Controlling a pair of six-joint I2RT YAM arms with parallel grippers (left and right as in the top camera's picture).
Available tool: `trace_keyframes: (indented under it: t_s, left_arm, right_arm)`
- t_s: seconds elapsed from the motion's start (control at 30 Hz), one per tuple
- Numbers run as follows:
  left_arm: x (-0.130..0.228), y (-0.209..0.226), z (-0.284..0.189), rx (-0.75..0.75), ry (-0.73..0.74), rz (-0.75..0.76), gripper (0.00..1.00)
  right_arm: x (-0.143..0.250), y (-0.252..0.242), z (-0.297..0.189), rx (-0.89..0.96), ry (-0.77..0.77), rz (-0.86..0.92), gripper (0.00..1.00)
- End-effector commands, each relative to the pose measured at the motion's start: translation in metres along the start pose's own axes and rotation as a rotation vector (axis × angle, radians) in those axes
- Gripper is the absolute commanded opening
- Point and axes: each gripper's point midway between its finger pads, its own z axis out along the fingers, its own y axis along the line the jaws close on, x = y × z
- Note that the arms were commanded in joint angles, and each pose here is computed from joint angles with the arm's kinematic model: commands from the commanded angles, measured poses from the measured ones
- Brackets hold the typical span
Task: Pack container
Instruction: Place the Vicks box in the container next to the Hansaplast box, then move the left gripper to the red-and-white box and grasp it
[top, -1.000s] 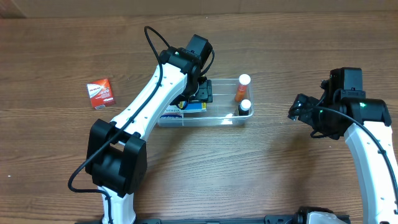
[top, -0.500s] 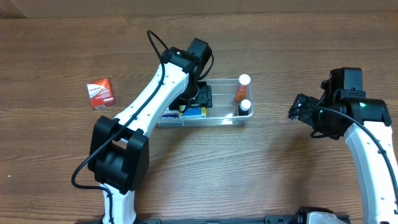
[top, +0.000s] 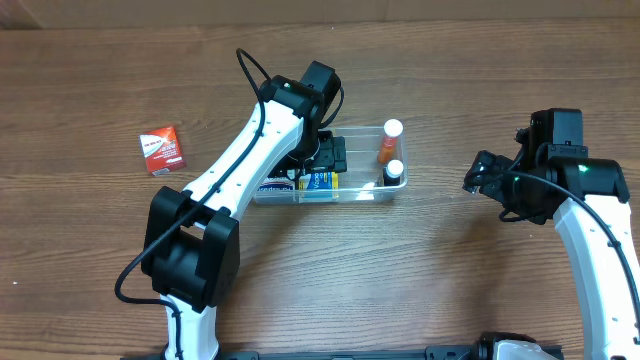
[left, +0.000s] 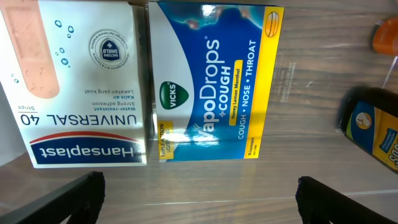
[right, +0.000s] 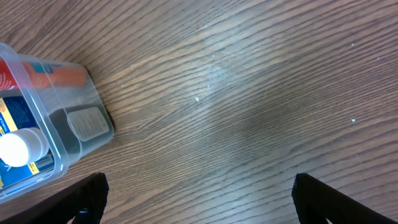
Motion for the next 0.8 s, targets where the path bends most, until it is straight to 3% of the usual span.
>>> trace_keyframes:
  t_s: [0.0,0.1,0.27,0.33,0.4,0.57,0.77]
  left_arm:
    - [0.000,-0.003,0.001,-0.004,-0.003,0.015,1.00]
    - [-0.007,0.013,-0.023,-0.096,-0.056,0.020,1.00]
    - [-0.025,0.040,-0.127,-0.147,-0.316,-0.019,1.00]
    - [-0.031,0.078,-0.177,-0.116,-0.433,-0.123,1.00]
    - [-0.036,0.122,-0.193,-0.131,-0.457,-0.224,1.00]
    - [-0.051,0.236,-0.167,-0.208,-0.346,-0.417,1.00]
    - [-0.075,0.298,-0.094,-0.253,-0.187,-0.463,1.00]
  right_arm:
    - [-0.003,0.002,-0.002,-0.011,-0.006,-0.004,0.97]
    - [-0.003,0.002,-0.002,-0.012,-0.007,-0.004,0.97]
    - [-0.003,0.002,-0.002,-0.012,-0.007,-0.004,0.97]
    - [-0.003,0.002,-0.002,-0.012,-0.007,-0.004,0.97]
    - [-0.003,0.002,-0.002,-0.012,-0.007,-0.004,0.97]
    - [-0.003,0.002,-0.002,-0.012,-0.007,-0.004,0.97]
    - [-0.003,0.002,-0.002,-0.012,-0.009,-0.005,0.97]
